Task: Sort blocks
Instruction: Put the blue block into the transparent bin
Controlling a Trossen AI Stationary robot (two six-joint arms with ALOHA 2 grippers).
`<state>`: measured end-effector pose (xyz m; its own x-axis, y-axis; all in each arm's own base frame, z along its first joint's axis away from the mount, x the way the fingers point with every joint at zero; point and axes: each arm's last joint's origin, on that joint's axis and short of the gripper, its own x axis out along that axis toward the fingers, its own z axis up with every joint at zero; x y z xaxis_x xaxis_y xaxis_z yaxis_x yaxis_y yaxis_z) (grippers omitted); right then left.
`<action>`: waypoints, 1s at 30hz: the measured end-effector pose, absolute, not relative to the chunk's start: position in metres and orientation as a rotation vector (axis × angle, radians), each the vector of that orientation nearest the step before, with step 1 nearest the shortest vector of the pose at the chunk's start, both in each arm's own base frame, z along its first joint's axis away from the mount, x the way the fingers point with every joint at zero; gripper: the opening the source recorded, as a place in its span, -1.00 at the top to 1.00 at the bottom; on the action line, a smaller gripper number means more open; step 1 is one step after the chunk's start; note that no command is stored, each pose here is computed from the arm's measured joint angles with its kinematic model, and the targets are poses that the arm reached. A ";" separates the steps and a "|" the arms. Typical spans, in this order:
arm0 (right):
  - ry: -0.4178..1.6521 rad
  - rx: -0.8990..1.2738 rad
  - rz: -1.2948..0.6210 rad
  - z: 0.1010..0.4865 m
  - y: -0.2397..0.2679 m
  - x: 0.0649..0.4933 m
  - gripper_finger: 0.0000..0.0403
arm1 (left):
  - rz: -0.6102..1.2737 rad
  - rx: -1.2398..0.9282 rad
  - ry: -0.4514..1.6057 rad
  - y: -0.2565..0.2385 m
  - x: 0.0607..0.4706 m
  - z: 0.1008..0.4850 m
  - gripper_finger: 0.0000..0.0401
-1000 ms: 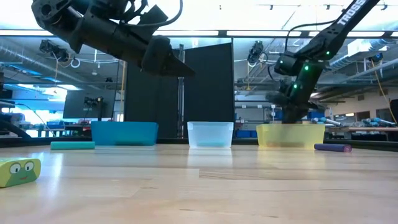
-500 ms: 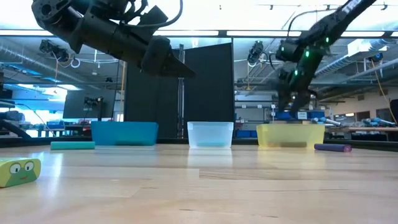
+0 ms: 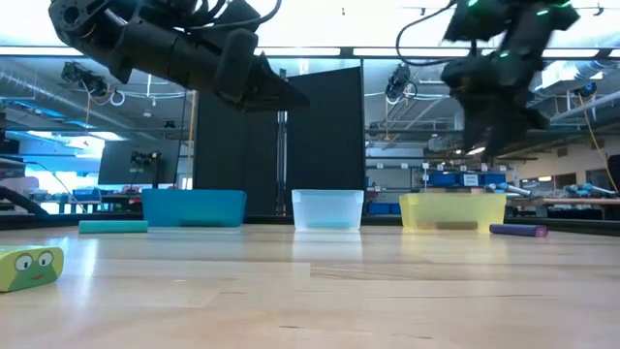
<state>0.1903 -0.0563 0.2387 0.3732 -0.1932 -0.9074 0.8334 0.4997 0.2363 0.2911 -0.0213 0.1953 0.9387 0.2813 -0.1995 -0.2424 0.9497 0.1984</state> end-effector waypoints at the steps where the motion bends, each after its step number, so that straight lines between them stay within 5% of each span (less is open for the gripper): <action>1: 0.972 0.822 -0.734 0.233 -0.041 0.192 -0.07 | 0.266 0.171 0.224 -0.021 0.291 0.196 -0.14; 14: 1.124 1.039 -0.830 0.182 0.091 0.191 -0.14 | 0.270 0.173 0.222 -0.020 0.291 0.196 -0.14; 30: 1.304 1.181 -0.875 0.154 0.154 0.222 -0.14 | 0.305 0.167 0.231 -0.010 0.292 0.195 -0.14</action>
